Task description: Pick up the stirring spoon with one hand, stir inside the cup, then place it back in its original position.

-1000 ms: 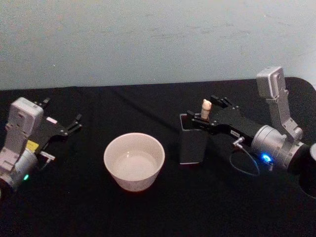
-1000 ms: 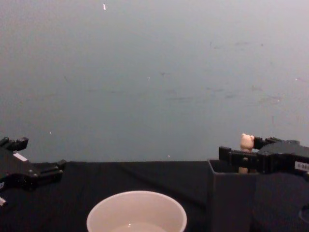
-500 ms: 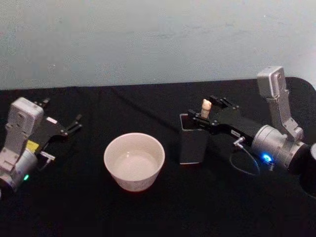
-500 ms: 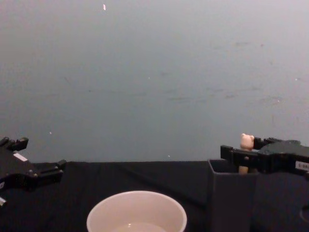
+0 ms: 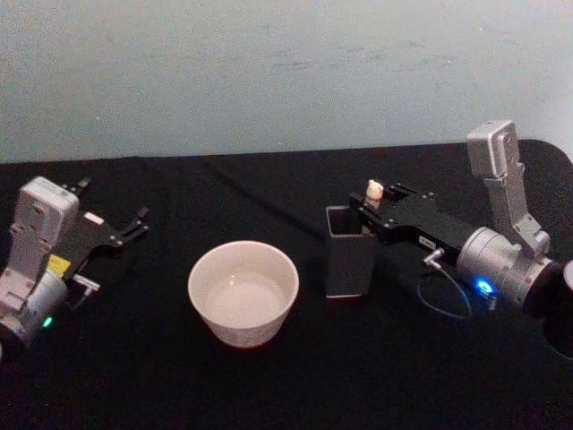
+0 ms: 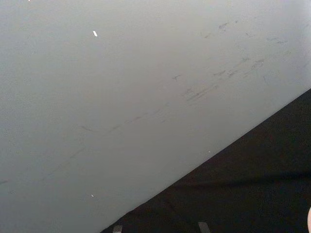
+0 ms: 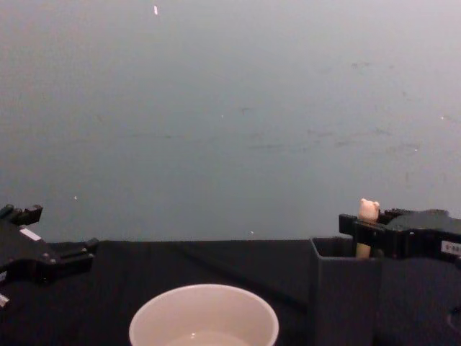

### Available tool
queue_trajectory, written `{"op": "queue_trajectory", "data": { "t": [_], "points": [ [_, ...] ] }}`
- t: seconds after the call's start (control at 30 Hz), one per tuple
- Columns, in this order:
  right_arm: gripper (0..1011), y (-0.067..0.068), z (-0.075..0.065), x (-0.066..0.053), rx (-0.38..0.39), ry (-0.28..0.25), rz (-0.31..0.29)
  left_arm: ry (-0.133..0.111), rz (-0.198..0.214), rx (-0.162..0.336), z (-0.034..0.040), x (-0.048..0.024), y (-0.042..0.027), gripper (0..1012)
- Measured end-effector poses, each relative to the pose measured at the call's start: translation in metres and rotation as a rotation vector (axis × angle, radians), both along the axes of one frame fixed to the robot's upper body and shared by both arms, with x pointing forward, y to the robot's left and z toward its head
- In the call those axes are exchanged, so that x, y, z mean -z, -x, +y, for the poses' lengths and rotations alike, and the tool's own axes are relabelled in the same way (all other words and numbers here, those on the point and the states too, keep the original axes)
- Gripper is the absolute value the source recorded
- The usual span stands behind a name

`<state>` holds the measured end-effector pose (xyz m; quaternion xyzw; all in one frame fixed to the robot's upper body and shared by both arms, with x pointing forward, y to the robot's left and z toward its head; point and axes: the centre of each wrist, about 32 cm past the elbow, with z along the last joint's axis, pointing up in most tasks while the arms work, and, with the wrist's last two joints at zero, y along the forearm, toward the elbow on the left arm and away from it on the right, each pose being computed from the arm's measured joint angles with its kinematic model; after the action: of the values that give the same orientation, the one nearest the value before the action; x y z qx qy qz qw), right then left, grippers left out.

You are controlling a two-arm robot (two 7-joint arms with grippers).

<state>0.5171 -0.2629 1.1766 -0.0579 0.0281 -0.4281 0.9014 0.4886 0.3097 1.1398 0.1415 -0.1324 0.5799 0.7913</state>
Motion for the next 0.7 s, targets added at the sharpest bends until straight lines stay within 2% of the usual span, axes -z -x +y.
{"op": "queue_trajectory", "data": {
  "t": [0.1, 0.2, 0.27, 0.5, 0.7],
  "points": [
    [385, 0.0000, 0.0000, 0.0000, 0.000, 0.000, 0.000, 0.000, 0.000, 0.000, 0.0000, 0.0000, 0.0000, 1001],
    [257, 0.0000, 0.0000, 0.0000, 0.000, 0.000, 0.000, 0.000, 0.000, 0.000, 0.0000, 0.0000, 0.0000, 1001],
    [215, 0.0000, 0.0000, 0.0000, 0.000, -0.001, 0.000, 0.000, 0.000, 0.000, 0.0000, 0.0000, 0.0000, 1001],
    [204, 0.0020, 0.0015, -0.0010, -0.019, -0.006, -0.005, 0.000, 0.000, 0.000, 0.0000, 0.0000, 0.0000, 1001],
    [204, 0.0035, 0.0025, -0.0068, -0.031, -0.013, -0.032, 0.000, 0.000, 0.000, 0.0000, 0.0000, 0.0000, 1001]
  ]
}}
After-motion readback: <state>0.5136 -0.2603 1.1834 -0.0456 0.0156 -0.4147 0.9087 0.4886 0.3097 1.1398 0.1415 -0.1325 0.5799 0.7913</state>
